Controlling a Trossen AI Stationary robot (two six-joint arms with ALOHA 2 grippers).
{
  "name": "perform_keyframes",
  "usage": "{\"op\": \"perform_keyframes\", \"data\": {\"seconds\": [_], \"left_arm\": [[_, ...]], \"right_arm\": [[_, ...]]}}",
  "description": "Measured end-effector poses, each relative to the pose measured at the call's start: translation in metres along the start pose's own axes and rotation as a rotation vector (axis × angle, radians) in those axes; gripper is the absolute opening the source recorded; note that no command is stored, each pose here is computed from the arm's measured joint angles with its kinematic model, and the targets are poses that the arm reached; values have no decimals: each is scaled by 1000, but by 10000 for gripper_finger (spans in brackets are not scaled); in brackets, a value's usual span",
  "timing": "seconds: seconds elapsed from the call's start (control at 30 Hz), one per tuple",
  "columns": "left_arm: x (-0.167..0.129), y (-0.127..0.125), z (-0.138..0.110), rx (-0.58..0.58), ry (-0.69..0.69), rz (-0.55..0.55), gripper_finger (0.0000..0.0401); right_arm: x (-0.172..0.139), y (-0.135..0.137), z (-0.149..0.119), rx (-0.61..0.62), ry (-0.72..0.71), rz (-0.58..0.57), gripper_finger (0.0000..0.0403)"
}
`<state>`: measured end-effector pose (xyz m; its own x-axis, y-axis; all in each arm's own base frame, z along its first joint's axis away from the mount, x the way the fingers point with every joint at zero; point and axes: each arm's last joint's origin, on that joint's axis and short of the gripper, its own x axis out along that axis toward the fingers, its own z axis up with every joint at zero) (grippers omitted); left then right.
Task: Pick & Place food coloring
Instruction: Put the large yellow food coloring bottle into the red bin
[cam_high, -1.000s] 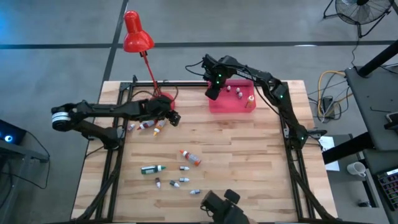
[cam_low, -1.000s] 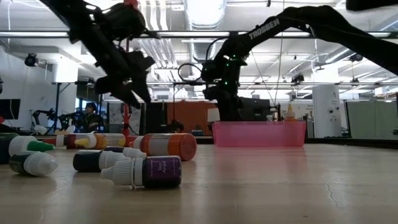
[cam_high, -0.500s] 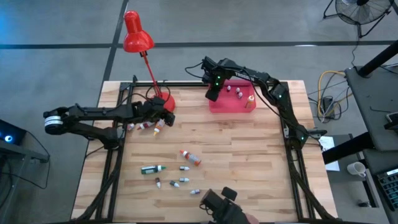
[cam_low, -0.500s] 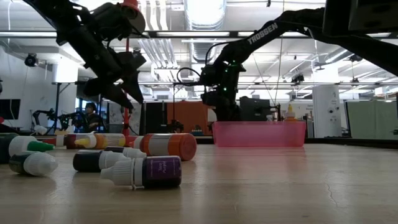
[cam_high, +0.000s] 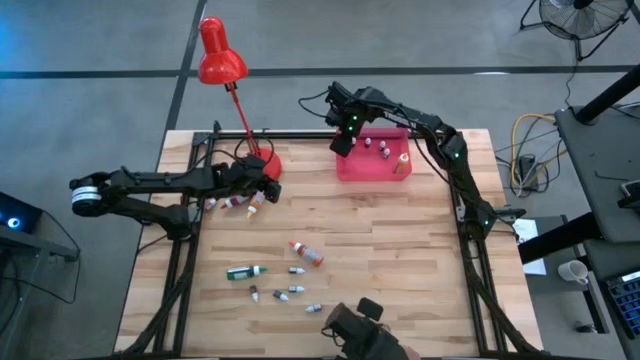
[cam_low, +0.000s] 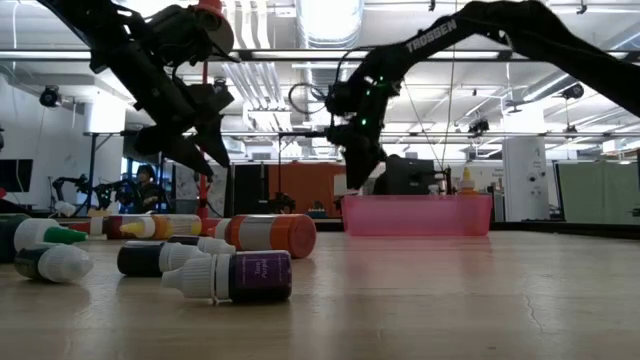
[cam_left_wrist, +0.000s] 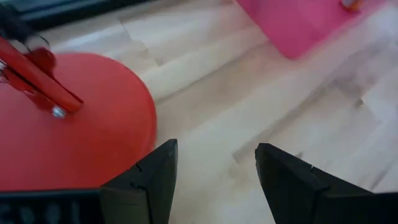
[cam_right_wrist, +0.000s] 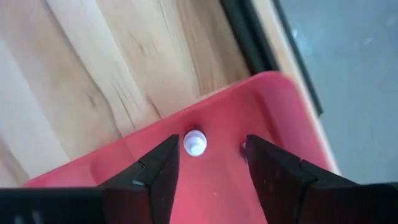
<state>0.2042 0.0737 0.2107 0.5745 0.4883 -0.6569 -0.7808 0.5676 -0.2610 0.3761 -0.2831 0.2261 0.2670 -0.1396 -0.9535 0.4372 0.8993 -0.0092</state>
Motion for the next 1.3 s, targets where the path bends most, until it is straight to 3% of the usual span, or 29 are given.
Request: {"op": "perform_keyframes", "data": {"seconds": [0.17, 0.33, 0.5, 0.77, 0.9, 1.1, 1.3], "left_arm": [[-3, 3, -9, 49, 184, -42, 188], [-15, 15, -22, -7, 412, 130, 188], [-23, 18, -30, -130, 520, 221, 188], [-35, 17, -39, -164, 572, 322, 188], [-40, 16, -37, -157, 509, 395, 188], [-30, 6, -31, -163, 454, 283, 188], [-11, 2, -38, -133, 502, 327, 188]], "right_arm": [[-49, 6, -1, -75, -97, 5, 182], [-96, 15, -6, -85, -203, 19, 177], [-118, 17, -12, -60, -242, 14, 173], [-109, 18, -17, -58, -179, 27, 174], [-98, 20, -21, -82, -138, 38, 176], [-88, 27, -26, -118, -89, 61, 171], [-85, 31, -29, -122, -73, 67, 171]]}}
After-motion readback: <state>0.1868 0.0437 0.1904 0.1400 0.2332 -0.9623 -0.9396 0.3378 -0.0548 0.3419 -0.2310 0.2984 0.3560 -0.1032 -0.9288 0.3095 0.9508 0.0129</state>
